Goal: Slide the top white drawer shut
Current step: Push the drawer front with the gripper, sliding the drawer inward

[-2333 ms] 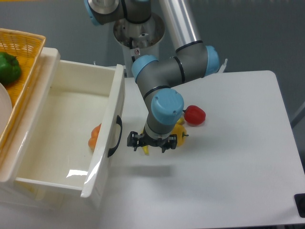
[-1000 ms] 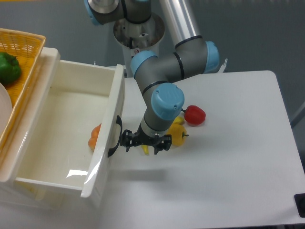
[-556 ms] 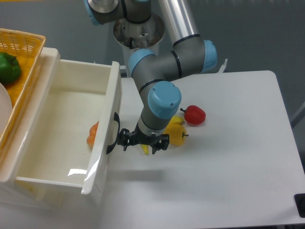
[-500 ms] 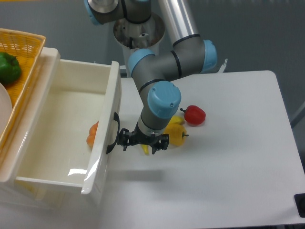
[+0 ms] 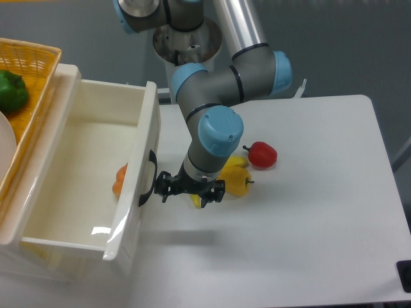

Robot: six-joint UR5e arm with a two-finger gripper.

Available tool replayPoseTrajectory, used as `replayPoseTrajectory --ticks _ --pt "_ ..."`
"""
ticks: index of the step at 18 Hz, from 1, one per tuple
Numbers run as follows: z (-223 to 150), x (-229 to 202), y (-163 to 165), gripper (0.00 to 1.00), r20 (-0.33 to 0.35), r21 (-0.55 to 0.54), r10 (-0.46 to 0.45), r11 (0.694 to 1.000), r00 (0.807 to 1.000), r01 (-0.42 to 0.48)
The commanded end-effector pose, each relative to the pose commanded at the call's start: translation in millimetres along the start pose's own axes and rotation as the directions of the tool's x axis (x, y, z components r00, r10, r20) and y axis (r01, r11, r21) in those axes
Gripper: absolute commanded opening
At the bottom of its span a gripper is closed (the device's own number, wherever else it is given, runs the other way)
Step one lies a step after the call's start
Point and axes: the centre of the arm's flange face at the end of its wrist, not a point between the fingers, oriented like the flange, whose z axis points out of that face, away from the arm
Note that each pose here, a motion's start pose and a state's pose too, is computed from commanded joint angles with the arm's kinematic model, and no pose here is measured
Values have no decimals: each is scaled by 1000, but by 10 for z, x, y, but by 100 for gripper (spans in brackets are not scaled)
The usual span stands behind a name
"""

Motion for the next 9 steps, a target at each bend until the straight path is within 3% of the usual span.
replayPoseTrajectory --ticks 9 --pt "22 145 -24 100 -20 6 22 1000 1000 -22"
